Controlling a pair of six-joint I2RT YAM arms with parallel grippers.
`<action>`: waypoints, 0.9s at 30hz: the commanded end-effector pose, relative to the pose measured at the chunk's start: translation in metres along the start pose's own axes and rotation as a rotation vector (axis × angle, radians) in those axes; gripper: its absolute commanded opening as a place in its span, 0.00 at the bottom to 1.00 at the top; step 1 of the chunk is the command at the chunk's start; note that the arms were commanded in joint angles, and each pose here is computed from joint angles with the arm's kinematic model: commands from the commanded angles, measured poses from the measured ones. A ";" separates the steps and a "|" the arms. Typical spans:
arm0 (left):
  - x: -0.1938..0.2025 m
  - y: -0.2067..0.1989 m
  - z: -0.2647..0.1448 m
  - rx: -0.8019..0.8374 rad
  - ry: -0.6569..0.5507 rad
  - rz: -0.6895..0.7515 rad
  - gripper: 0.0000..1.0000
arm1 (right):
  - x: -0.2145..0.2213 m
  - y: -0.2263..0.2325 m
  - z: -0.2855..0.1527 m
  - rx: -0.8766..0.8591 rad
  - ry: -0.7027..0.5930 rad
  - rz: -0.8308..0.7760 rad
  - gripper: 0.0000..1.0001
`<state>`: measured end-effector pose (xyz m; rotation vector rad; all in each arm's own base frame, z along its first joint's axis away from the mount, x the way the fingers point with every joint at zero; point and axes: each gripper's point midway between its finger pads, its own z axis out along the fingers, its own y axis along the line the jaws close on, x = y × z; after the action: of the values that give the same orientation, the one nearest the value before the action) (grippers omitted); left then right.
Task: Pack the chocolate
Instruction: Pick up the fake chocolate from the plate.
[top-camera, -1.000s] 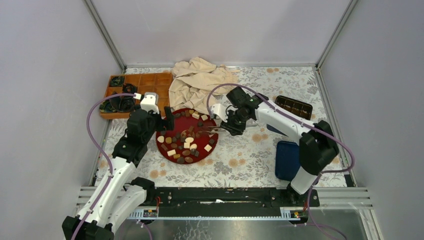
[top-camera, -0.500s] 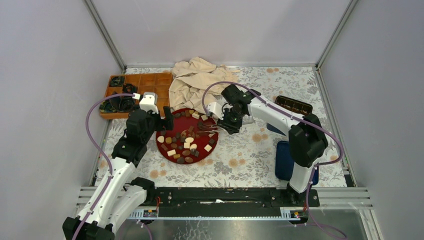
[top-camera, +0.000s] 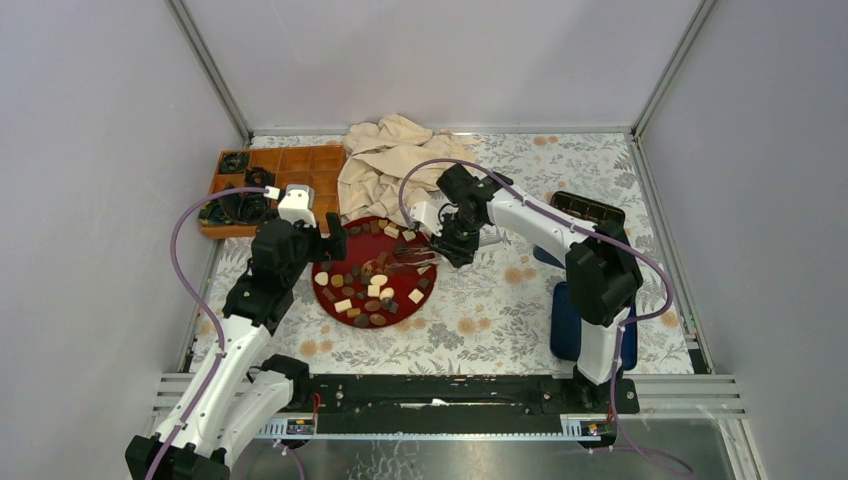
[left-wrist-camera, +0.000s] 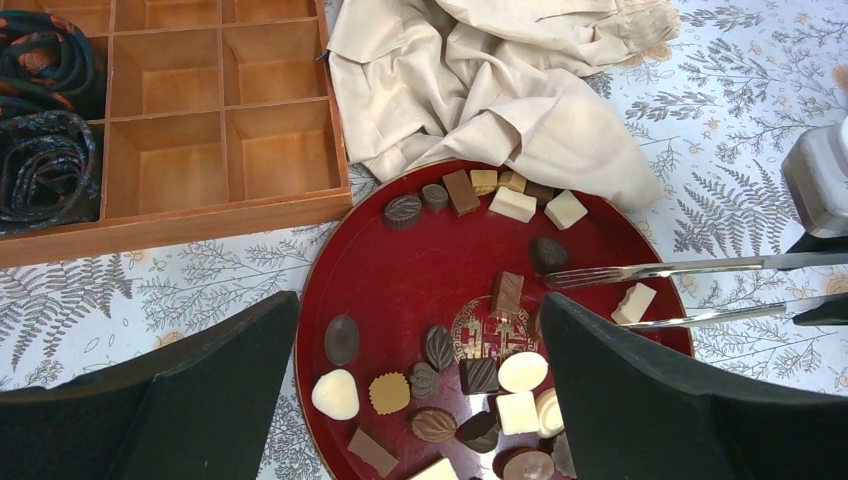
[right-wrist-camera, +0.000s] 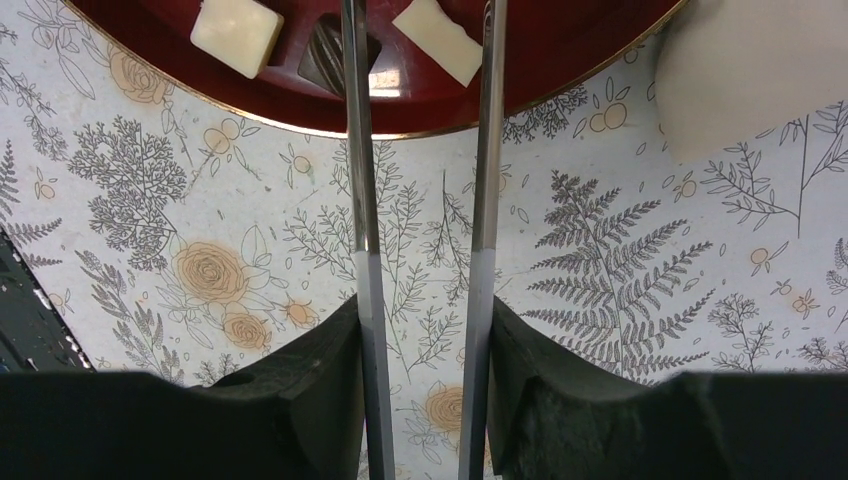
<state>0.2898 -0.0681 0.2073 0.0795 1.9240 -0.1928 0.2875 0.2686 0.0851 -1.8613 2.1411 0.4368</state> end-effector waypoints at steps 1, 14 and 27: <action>-0.012 -0.001 0.000 0.013 -0.055 0.007 0.98 | -0.021 0.002 -0.005 -0.025 -0.046 -0.031 0.48; -0.013 -0.001 -0.001 0.014 -0.058 0.007 0.98 | -0.023 0.004 -0.002 -0.053 -0.035 -0.029 0.35; -0.013 -0.002 -0.002 0.019 -0.060 0.005 0.98 | -0.034 0.017 -0.034 -0.021 -0.142 0.006 0.00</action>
<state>0.2887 -0.0693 0.2095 0.0846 1.9164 -0.2027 0.2793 0.2758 0.0919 -1.8593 2.1495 0.5046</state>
